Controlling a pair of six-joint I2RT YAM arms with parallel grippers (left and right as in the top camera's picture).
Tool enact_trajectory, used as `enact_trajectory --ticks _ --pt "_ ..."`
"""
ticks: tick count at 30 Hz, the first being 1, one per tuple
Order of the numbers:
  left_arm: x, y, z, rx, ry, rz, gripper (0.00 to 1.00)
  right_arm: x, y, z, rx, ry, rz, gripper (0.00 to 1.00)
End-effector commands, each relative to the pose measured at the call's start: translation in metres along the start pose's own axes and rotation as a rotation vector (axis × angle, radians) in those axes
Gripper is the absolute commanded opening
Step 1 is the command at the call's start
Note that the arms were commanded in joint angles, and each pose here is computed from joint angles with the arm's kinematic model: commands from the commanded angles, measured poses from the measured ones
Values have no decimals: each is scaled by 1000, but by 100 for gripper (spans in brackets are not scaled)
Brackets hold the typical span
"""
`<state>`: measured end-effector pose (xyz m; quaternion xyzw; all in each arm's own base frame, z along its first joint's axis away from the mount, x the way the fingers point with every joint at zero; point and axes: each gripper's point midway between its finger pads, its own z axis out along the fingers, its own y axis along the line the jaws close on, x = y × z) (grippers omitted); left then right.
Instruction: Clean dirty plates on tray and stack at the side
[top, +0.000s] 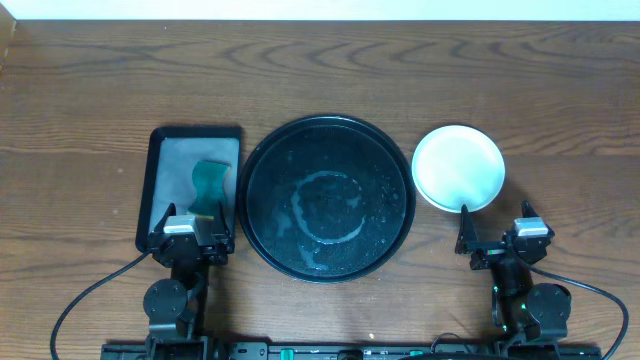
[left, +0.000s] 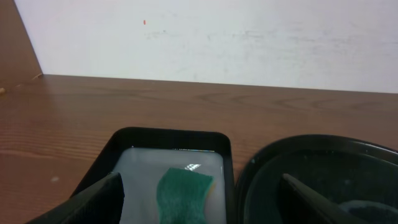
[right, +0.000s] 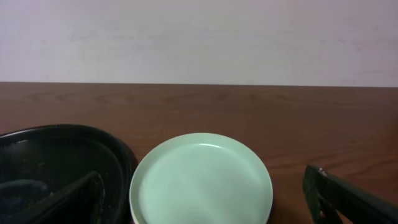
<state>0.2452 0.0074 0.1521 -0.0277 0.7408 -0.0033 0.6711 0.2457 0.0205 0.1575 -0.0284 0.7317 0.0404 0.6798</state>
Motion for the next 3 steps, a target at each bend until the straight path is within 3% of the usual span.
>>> enact_trajectory --ticks 1,3 --pt "15 1 0 -8 53 11 78 1 0 0 -1 1 -11 99" --pt "15 1 0 -8 53 11 79 1 0 0 -1 0 -11 99"
